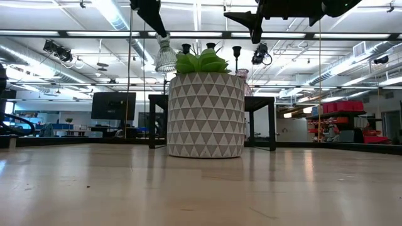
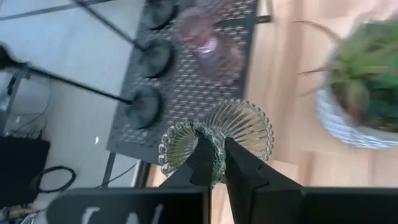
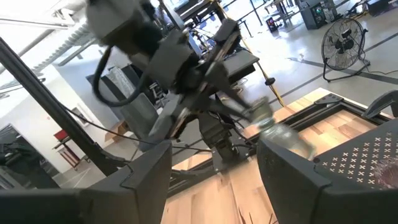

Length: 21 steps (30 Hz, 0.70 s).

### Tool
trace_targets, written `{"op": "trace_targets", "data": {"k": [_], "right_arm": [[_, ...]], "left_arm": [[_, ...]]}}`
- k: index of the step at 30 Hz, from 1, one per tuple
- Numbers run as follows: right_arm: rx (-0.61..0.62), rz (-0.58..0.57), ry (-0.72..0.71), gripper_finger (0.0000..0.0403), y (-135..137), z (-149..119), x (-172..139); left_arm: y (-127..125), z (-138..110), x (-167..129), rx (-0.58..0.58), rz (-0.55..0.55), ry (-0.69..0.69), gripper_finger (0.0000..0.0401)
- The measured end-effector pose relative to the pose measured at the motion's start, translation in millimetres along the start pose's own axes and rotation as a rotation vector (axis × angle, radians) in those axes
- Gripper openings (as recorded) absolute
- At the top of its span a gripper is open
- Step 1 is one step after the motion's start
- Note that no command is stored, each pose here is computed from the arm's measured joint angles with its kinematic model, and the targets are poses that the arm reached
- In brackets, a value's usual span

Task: Pick & Place candle stick holders
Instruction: Put the green glass candle holder on the shelf aligned with the left black candle holder

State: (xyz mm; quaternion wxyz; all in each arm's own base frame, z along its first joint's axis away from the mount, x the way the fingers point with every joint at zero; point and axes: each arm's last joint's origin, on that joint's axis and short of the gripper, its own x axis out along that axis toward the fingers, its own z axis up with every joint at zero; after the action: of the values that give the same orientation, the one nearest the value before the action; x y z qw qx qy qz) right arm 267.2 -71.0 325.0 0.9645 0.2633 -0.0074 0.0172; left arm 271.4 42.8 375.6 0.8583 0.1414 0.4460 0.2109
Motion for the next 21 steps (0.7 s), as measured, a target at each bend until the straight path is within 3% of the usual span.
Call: {"op": "trace_targets", "data": {"k": [3, 9, 21], "right_arm": [[0.000, 0.000, 0.000, 0.0236, 0.0, 0.0, 0.0], [0.000, 0.000, 0.000, 0.0236, 0.0, 0.0, 0.0], [0.000, 0.000, 0.000, 0.0236, 0.0, 0.1, 0.0]], "left_arm": [[13.3, -0.9, 5.6, -0.027, 0.028, 0.002, 0.0022], [34.9, 0.7, 15.0, -0.082, -0.022, -0.057, 0.0020], [58.7, -3.5, 50.4, -0.097, -0.025, 0.002, 0.0022]]}}
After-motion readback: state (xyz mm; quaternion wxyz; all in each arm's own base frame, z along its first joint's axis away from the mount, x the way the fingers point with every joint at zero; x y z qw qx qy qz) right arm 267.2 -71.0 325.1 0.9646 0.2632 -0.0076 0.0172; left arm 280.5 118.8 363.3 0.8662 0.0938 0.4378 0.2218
